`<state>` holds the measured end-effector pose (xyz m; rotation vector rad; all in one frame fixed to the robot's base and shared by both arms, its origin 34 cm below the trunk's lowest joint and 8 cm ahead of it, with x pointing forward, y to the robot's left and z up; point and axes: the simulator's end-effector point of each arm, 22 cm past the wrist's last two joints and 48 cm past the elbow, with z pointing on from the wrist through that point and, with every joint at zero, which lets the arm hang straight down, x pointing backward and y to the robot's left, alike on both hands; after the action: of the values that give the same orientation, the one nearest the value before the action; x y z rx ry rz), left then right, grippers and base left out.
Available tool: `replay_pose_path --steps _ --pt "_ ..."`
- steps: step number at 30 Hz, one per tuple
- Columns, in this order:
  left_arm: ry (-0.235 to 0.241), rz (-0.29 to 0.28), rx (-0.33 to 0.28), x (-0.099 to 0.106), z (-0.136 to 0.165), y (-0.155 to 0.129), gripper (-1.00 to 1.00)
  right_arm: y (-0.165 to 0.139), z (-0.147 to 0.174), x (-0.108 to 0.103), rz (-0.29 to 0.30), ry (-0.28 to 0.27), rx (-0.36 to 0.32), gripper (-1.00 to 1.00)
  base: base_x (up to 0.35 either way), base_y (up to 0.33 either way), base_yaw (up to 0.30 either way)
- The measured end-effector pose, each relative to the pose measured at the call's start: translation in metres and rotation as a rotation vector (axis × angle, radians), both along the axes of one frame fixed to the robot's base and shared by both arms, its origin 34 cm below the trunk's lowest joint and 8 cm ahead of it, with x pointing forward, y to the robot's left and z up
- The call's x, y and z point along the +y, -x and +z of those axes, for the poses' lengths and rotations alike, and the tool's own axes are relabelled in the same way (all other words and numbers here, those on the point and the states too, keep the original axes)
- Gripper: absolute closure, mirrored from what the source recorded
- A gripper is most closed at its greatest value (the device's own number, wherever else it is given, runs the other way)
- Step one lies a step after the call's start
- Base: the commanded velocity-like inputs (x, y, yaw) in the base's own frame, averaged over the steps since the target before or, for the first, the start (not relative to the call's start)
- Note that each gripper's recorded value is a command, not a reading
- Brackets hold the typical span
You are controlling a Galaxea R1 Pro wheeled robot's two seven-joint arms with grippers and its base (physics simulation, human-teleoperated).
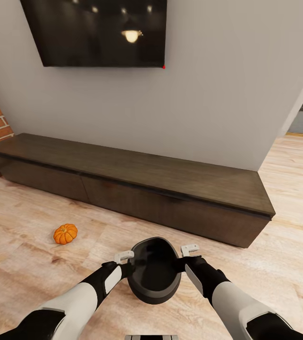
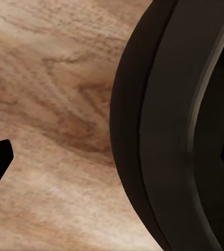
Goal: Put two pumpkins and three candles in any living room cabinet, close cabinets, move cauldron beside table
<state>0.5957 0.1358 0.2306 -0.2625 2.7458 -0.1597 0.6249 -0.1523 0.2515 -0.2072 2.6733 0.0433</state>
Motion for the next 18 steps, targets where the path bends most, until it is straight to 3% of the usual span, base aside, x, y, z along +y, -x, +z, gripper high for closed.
replay_pose_path --steps 18 --pt "-0.001 0.001 -0.001 0.0003 0.0001 -0.0003 -1.0 0.0003 -0.0002 0.0 0.0 0.0 0.002 -1.0 0.0 0.0 0.0"
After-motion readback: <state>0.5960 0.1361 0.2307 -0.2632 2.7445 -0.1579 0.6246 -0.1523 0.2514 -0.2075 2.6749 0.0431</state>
